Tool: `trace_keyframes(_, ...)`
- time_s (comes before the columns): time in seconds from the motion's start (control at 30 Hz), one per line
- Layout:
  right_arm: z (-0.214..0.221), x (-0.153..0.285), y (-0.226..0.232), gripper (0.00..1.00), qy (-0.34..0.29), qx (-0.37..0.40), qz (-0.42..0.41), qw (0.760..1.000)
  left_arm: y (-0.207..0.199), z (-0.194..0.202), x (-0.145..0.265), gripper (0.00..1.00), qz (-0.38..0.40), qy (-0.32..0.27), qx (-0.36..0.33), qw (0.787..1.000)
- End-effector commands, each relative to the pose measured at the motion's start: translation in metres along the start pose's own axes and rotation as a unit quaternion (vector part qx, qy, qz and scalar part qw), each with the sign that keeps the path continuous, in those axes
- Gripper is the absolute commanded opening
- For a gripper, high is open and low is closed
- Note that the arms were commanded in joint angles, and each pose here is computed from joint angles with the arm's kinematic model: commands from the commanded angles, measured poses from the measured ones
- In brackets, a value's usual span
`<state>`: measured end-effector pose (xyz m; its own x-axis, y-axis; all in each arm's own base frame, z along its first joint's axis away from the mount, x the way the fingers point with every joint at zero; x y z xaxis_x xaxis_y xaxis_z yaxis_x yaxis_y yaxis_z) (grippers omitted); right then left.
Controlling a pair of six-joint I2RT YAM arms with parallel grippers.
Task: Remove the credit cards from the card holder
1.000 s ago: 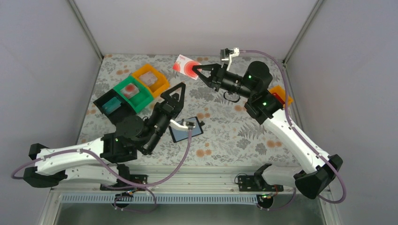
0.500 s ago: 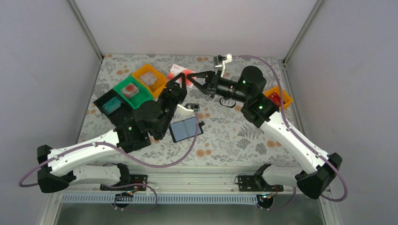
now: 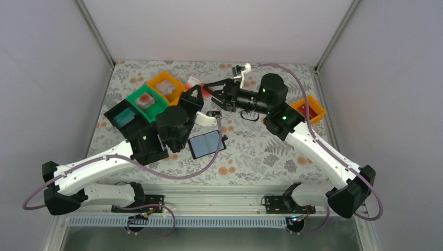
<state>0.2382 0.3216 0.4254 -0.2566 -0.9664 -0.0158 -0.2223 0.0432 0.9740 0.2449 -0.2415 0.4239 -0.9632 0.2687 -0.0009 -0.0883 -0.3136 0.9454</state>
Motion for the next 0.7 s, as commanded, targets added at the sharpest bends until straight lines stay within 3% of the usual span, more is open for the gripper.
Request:
trace_keyframes(0.0,-0.015,0.003,0.001,0.88,-0.001,0.061,0.004,0.998,-0.033,0.018,-0.013,0.02,0.106,0.034,0.049,0.993)
trace_keyframes(0.03,-0.026,0.007,-0.002,0.98,-0.014,0.080,0.011,0.997,-0.040,0.032,-0.022,0.02,0.135,0.050,0.071,0.987)
trace_keyframes(0.07,-0.040,0.013,-0.006,0.99,-0.029,0.100,0.023,0.994,-0.045,0.046,-0.029,0.02,0.163,0.064,0.099,0.980)
trace_keyframes(0.17,-0.081,0.033,-0.021,0.99,-0.068,0.156,0.088,0.982,-0.084,0.095,-0.055,0.02,0.257,0.123,0.174,0.943)
trace_keyframes(0.3,-0.111,0.066,-0.042,0.99,-0.122,0.227,0.186,0.948,-0.168,0.141,-0.084,0.02,0.367,0.191,0.227,0.881)
trace_keyframes(0.5,-0.114,0.107,-0.032,0.99,-0.176,0.305,0.230,0.907,-0.245,0.211,-0.129,0.02,0.400,0.256,0.365,0.801)
trace_keyframes(0.67,-0.116,0.120,-0.034,0.99,-0.183,0.331,0.261,0.888,-0.297,0.216,-0.139,0.02,0.406,0.271,0.398,0.777)
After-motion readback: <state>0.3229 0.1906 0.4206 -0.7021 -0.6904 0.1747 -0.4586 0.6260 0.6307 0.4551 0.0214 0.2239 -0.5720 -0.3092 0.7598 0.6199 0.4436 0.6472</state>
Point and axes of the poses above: each gripper's point midway between its finger pads, its own x axis back along the fingers, its own y axis along the line the jaws close on, z = x × y, the point moved 1 cm from there along x, back along the fingers, and after that the axes turned 5 degrees about -x, right-handed, at the moved point
